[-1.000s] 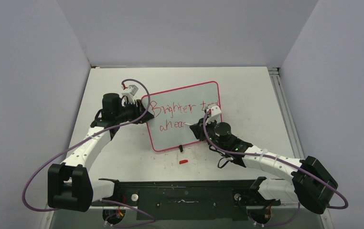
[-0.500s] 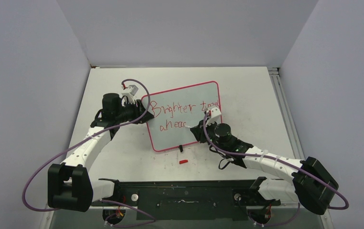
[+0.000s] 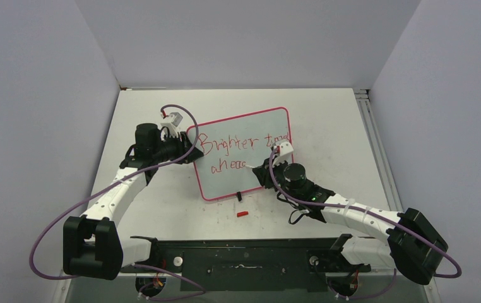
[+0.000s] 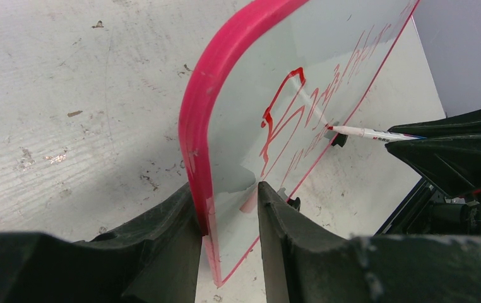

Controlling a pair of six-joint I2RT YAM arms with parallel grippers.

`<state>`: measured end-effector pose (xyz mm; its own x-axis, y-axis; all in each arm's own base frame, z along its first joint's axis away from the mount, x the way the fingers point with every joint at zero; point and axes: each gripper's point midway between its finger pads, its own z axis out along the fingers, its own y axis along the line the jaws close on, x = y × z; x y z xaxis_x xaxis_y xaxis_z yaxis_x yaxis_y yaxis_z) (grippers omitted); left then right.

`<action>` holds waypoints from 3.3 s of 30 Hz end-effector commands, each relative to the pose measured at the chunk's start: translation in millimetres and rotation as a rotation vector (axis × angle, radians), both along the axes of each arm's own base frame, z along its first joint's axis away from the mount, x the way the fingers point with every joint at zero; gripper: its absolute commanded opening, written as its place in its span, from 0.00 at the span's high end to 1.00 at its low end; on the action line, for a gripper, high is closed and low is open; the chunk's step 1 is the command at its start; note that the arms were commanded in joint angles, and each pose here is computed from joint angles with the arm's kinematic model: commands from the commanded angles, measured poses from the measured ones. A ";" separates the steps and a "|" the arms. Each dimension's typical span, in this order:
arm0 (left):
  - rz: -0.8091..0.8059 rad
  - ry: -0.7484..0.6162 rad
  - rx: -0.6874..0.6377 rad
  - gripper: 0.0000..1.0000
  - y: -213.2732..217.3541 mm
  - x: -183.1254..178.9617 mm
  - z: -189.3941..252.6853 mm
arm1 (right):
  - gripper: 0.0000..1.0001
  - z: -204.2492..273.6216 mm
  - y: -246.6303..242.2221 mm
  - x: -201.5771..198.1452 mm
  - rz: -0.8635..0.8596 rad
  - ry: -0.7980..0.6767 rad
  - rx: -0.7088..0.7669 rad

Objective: Write a sentence on the whiteboard

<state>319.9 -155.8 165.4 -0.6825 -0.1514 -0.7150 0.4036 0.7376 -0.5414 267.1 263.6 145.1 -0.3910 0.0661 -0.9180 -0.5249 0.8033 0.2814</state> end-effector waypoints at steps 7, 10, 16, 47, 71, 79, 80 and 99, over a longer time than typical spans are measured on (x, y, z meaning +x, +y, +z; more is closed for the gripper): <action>-0.031 -0.076 -0.022 0.66 -4.9 8.3 24.8 | 0.95 62.9 -5.9 29.6 -0.115 -0.164 0.097; -0.033 -0.074 -0.021 0.66 -5.0 8.2 24.2 | 0.95 66.9 -6.8 31.7 -0.122 -0.176 0.105; -0.032 -0.074 -0.021 0.66 -4.9 8.1 24.3 | 0.95 59.0 -4.8 31.3 -0.108 -0.156 0.096; -0.032 -0.078 -0.021 0.66 -4.9 7.8 25.6 | 0.95 -1.4 -16.8 2.5 -0.077 0.019 0.027; -0.030 -0.079 -0.021 0.66 -4.3 7.3 26.0 | 0.95 19.9 -25.4 3.4 -0.103 -0.030 0.029; -0.032 -0.082 -0.022 0.66 -4.7 7.0 26.9 | 0.95 13.0 -28.9 7.0 -0.130 -0.030 0.013; -0.033 -0.083 -0.022 0.66 -4.8 6.8 27.1 | 0.95 12.4 -28.6 7.6 -0.130 -0.029 0.010; -0.027 -0.079 -0.013 0.66 -3.3 6.2 25.7 | 0.95 46.6 -24.5 -1.5 -0.070 -0.090 0.073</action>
<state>319.9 -155.7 165.2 -0.6830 -0.1511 -0.7147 0.4036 0.7374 -0.5416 268.1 235.2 147.9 -0.3844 0.0968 -0.9181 -0.4337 0.8590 0.2721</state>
